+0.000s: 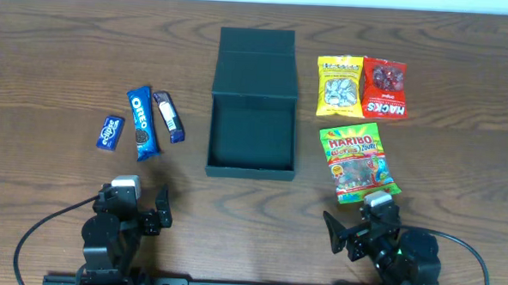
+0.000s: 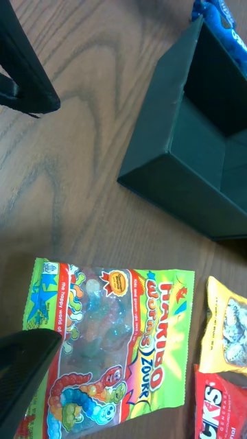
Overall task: Pack container
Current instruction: 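Move the right gripper toward the Haribo Worms bag, then grasp the Haribo Worms bag with the right gripper and lift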
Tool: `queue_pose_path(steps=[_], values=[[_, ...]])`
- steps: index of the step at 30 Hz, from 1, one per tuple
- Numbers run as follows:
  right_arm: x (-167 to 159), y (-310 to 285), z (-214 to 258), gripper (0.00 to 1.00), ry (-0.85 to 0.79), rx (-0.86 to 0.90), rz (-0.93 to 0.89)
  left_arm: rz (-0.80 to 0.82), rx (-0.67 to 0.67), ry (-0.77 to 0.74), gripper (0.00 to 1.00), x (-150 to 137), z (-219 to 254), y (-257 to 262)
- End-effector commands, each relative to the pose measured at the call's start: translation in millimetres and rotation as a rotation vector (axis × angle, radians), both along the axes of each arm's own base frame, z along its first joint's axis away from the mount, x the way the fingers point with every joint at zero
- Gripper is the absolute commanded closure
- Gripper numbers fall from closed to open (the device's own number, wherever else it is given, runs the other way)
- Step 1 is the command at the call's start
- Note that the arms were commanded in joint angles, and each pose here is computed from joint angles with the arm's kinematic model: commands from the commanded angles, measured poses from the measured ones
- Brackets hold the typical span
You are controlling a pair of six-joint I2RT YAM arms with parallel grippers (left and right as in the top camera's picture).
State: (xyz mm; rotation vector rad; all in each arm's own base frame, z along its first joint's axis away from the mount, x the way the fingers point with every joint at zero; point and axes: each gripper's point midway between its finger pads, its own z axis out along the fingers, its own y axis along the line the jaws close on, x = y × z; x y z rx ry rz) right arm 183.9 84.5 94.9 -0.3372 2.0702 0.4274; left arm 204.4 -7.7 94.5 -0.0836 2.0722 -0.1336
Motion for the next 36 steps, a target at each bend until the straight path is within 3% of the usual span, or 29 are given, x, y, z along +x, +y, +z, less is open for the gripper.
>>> queue_pose_path(steps=[1, 12, 15, 19, 24, 27, 30, 36], values=[[0, 1, 0, 0.01, -0.014, -0.016, 0.014, -0.013, -0.013, -0.001, 0.05, 0, -3, -3], [1, 1, 3, 0.01, -0.008, 0.019, -0.006, -0.013, -0.013, -0.001, 0.05, 0, -3, -3], [4, 6, 12, 0.01, 0.055, 0.213, -0.089, -0.013, -0.013, -0.001, 0.05, 0, -2, -3], [-4, 23, 20, 0.01, 0.309, 0.638, -0.203, -0.013, -0.013, -0.001, 0.05, 0, -3, -3], [-7, 32, 27, 0.01, 0.380, 0.756, -0.203, -0.013, -0.013, -0.001, 0.05, 0, -3, -3], [-4, 40, 49, 0.01, 0.313, 0.789, -0.120, -0.013, -0.013, -0.001, 0.05, 0, -3, -3], [3, 43, 88, 0.01, 0.126, 0.796, -0.014, -0.013, -0.013, -0.001, 0.05, 0, -2, -3], [16, 40, 102, 0.01, 0.054, 0.731, -0.022, -0.013, -0.013, -0.001, 0.05, 0, -2, -3]])
